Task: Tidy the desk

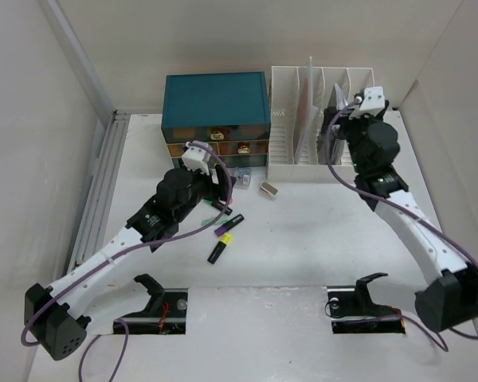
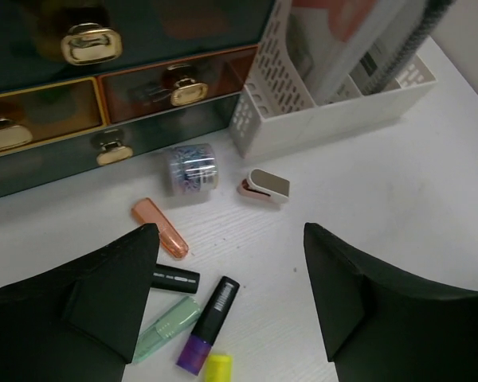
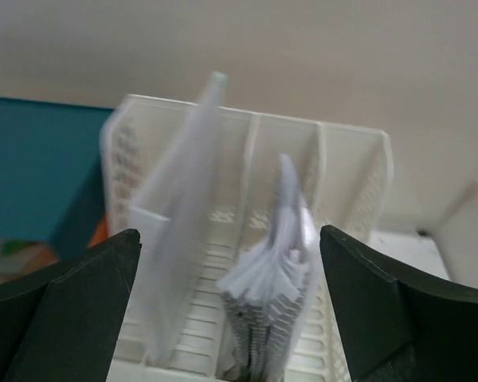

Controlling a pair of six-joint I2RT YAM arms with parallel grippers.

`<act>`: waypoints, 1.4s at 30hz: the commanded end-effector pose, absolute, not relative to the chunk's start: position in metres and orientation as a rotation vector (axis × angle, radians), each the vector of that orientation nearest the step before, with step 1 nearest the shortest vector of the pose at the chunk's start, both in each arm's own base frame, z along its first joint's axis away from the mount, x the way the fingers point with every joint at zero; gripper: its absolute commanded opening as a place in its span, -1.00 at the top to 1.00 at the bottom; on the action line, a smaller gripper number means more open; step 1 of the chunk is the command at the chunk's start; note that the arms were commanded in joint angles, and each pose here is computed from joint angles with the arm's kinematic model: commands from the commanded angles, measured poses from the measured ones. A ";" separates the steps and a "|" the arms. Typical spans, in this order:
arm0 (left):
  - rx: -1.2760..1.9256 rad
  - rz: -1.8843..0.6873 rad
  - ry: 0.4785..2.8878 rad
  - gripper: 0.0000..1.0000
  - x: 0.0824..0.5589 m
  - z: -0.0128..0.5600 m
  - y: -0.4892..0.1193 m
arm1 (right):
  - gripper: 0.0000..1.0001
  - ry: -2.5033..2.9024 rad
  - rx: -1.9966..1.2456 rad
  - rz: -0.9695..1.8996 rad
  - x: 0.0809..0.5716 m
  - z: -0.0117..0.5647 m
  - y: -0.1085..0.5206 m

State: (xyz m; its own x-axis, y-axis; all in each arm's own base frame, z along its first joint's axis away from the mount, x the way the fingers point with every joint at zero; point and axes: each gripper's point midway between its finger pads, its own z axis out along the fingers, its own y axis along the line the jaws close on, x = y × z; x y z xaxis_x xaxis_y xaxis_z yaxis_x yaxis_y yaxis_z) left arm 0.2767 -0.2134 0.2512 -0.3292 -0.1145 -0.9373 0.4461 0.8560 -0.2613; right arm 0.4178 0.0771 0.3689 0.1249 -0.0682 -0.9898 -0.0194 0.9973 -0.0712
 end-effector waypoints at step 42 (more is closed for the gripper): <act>-0.406 -0.286 1.480 -0.13 0.266 0.316 -0.057 | -1.00 2.125 -0.008 0.246 0.397 0.130 0.333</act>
